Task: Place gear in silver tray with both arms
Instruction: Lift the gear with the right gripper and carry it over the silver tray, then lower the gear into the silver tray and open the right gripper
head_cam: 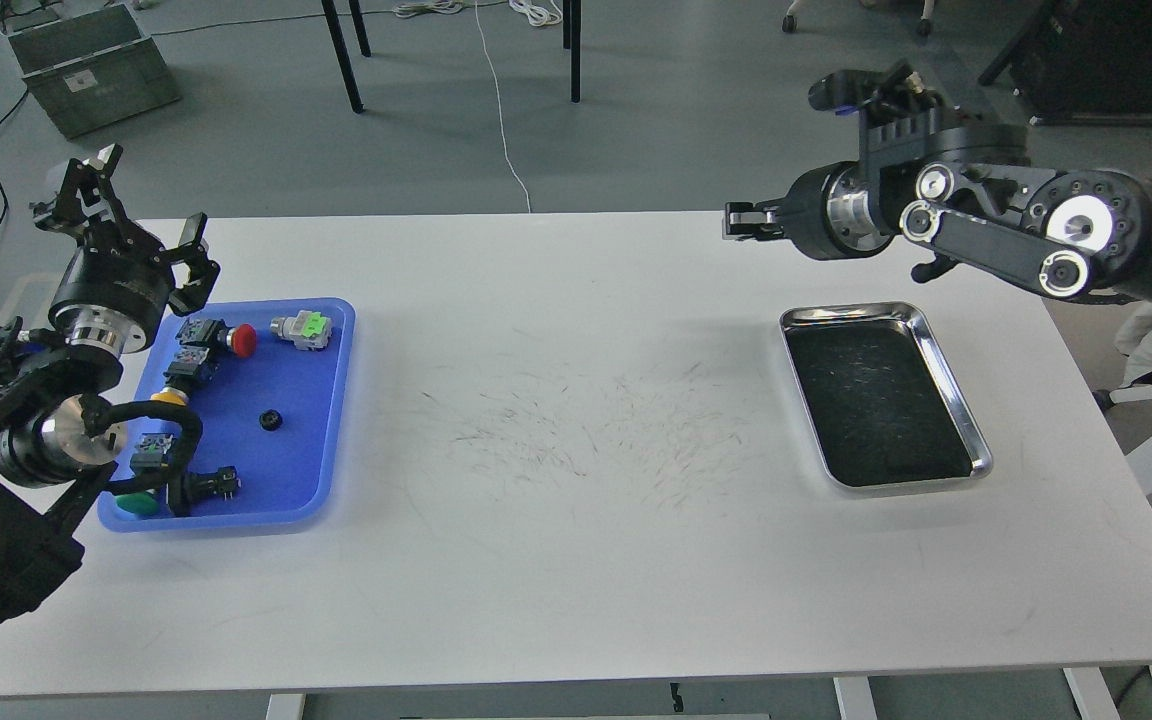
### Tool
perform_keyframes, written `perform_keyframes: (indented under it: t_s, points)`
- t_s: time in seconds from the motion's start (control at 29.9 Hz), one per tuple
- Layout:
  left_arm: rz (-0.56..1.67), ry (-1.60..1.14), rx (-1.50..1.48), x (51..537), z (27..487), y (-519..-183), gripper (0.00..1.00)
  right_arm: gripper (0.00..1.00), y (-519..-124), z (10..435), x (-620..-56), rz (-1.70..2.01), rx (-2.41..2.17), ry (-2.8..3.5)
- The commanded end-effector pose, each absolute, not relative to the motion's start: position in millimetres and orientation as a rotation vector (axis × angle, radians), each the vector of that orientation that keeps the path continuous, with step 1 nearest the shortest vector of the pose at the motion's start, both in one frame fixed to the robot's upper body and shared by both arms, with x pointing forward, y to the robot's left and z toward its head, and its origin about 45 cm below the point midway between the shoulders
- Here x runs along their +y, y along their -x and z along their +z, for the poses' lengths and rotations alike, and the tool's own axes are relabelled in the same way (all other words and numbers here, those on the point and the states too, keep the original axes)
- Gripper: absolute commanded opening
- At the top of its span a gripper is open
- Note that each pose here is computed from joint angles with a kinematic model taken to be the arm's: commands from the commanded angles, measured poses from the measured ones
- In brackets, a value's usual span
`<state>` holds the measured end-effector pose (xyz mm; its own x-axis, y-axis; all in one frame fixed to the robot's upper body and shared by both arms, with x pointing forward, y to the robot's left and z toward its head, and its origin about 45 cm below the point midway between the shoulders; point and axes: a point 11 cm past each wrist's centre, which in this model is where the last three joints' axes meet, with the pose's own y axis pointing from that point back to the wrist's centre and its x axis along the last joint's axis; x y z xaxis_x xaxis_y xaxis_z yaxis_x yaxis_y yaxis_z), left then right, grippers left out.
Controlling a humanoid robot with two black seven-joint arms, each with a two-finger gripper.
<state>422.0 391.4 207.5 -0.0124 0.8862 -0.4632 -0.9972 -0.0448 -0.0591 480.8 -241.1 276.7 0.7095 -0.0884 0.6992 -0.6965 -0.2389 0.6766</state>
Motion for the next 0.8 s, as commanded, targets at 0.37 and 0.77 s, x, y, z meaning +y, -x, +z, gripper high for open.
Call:
perform_keyframes:
  t_s: [0.37, 0.77]
  points:
    - [1.563, 0.433, 0.328, 389, 207, -422, 0.98, 0.02, -450, 158, -342, 0.466, -0.844, -1.589]
    - [1.560, 0.437, 0.331, 387, 206, -423, 0.98, 0.11, -433, 126, -326, 0.423, -0.790, -1.629]
